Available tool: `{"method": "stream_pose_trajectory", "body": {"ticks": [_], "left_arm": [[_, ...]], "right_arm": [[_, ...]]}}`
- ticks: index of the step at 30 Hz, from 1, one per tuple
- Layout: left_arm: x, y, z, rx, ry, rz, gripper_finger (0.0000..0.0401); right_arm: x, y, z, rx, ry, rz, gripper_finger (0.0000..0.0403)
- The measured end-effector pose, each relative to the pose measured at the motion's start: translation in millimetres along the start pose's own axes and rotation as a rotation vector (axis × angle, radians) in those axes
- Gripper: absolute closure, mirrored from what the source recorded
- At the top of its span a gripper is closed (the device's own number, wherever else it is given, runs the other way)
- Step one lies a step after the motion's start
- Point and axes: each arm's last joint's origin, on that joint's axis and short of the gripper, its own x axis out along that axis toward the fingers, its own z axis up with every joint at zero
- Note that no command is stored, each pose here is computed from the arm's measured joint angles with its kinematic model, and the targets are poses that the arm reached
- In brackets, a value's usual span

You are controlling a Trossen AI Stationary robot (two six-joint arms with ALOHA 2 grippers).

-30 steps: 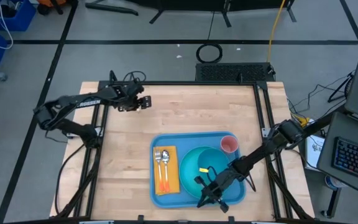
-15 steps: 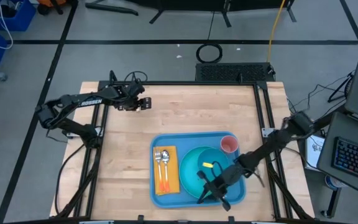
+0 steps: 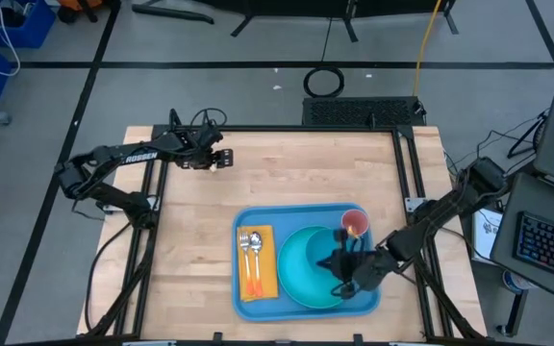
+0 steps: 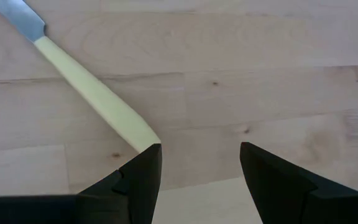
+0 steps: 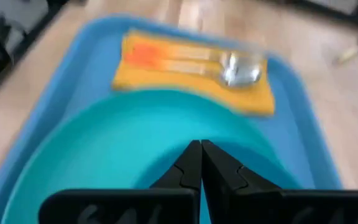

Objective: Set up tray
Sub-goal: Adjust the blue bowl on the blue plate

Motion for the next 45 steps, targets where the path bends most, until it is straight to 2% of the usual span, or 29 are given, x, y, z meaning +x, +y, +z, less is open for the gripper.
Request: {"method": "stream_pose_trajectory", "body": {"ticks": [6,11,15,19,45], "left_arm": [[0.0,-0.1,0.1,0.013,-0.002,-0.001,0.0178],[0.0,0.3,-0.3,0.021,0.002,0.004,0.0178],[0.1,0.4,-0.3,0.022,0.003,0.004,0.0178],[0.1,0.4,-0.4,0.026,0.003,0.004,0.0178],[0.1,0.3,-0.4,0.045,0.003,0.003,0.0178]], "right_arm": [[5.1,-21.0,-2.0,0.088,0.205,-0.054,0.0403],[2.9,-25.5,9.9,0.168,0.295,0.036,0.0403],[6.6,-29.9,7.4,0.219,0.396,0.051,0.0403],[14.1,-28.2,6.3,0.268,0.431,0.113,0.0403],[37.4,-16.0,17.7,0.232,0.286,0.347,0.0403]]}}
